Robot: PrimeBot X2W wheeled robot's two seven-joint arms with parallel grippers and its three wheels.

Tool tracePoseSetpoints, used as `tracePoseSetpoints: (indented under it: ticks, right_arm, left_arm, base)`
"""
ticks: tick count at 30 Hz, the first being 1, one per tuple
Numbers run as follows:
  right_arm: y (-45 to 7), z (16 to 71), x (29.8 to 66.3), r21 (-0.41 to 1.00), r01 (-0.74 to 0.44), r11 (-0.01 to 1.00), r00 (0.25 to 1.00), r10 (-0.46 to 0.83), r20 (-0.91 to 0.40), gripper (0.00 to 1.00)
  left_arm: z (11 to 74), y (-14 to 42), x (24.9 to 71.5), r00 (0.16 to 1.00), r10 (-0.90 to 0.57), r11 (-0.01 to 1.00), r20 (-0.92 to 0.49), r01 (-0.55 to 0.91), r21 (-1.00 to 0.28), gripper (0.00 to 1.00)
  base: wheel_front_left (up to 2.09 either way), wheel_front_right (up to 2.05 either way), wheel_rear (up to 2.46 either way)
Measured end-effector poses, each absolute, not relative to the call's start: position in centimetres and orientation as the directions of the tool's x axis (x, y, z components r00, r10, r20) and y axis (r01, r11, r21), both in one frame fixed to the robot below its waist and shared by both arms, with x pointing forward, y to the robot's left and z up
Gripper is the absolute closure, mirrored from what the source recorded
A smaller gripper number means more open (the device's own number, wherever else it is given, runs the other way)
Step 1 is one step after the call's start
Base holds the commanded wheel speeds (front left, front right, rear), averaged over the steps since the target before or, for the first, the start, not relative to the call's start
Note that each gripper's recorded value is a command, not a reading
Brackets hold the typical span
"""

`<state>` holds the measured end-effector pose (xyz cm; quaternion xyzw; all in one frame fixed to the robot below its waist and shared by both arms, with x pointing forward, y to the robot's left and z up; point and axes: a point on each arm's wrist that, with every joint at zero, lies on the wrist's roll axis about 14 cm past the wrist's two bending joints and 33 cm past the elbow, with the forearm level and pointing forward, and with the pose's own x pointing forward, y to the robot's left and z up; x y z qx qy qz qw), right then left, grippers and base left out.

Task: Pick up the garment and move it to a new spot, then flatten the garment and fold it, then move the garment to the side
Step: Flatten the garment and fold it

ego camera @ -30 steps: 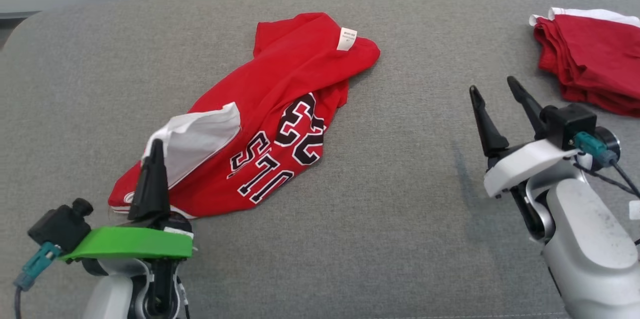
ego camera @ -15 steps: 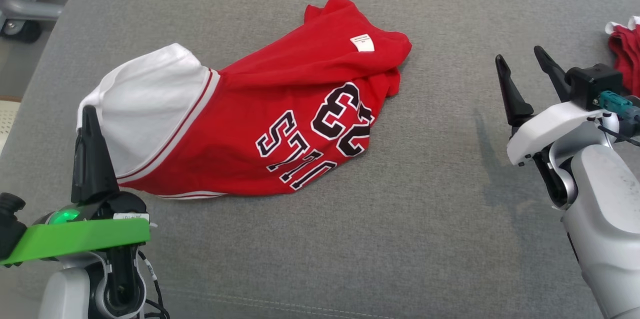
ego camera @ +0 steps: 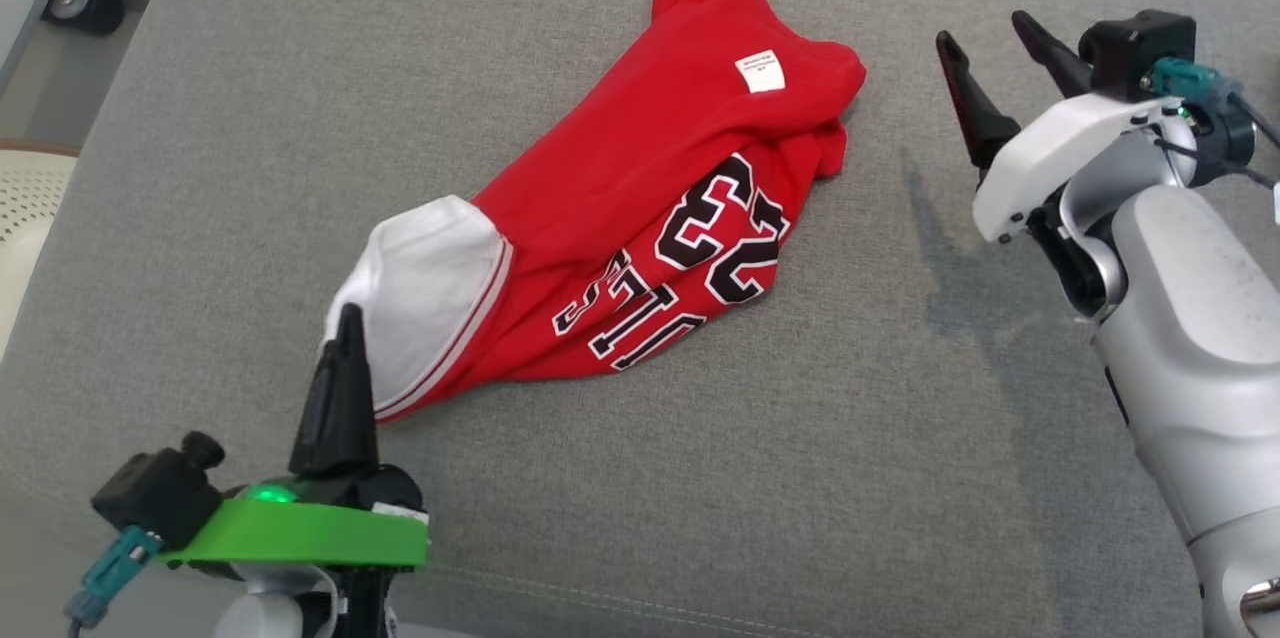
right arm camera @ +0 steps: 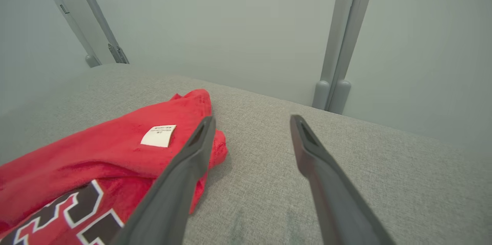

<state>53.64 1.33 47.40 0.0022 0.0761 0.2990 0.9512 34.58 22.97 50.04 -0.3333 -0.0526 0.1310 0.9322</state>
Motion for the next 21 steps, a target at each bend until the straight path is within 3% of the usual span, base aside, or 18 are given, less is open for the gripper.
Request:
tracePoseSetpoints:
  ticks: [10, 21]
  right_arm:
    - [1.9, 43.6, 55.9, 0.148, -0.549, 0.823, 0.757, 0.565, -0.329, 0.0]
    - [6.6, 40.8, 55.3, 0.28, -0.604, 0.746, 0.625, 0.661, -0.415, 0.0]
  left_arm:
    - [49.7, 21.1, 35.8, 0.975, 0.221, 0.748, 0.003, -0.167, -0.642, 1.0]
    - [48.9, 22.2, 35.5, 0.965, 0.26, 0.747, -0.03, -0.221, -0.627, 1.0]
  base:
    - [0.0, 0.0, 0.0]
    - [0.0, 0.0, 0.0]
